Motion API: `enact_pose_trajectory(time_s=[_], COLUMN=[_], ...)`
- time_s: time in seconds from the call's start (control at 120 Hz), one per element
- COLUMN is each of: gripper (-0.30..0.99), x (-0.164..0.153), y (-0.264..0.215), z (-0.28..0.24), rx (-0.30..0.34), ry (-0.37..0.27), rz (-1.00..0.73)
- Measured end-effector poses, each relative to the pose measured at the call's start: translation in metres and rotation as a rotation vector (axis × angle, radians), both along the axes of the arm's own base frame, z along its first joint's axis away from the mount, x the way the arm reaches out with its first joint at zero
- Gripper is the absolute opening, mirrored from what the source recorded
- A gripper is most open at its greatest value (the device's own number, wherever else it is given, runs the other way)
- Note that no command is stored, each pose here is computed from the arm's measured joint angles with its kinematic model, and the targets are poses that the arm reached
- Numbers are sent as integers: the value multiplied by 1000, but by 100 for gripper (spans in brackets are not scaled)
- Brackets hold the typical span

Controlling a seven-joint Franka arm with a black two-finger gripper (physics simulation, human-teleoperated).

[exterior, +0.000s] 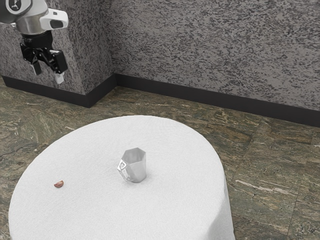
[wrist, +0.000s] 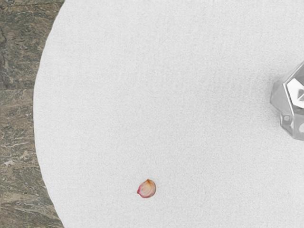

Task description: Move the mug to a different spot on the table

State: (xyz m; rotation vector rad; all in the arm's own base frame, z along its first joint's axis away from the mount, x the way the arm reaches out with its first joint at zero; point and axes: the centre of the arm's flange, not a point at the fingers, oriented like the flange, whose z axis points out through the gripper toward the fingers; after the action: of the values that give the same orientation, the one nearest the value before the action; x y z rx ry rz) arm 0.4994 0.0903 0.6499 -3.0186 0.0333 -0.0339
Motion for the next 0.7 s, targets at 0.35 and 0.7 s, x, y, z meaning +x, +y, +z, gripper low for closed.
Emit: enact_pose_trajectory(time_s=[0.35, 0.7], gripper=[69, 69], x=[-21, -44], y=[6, -26], z=[-77, -221], rx=[-36, -62], ry=[101, 195], rz=[50, 69])
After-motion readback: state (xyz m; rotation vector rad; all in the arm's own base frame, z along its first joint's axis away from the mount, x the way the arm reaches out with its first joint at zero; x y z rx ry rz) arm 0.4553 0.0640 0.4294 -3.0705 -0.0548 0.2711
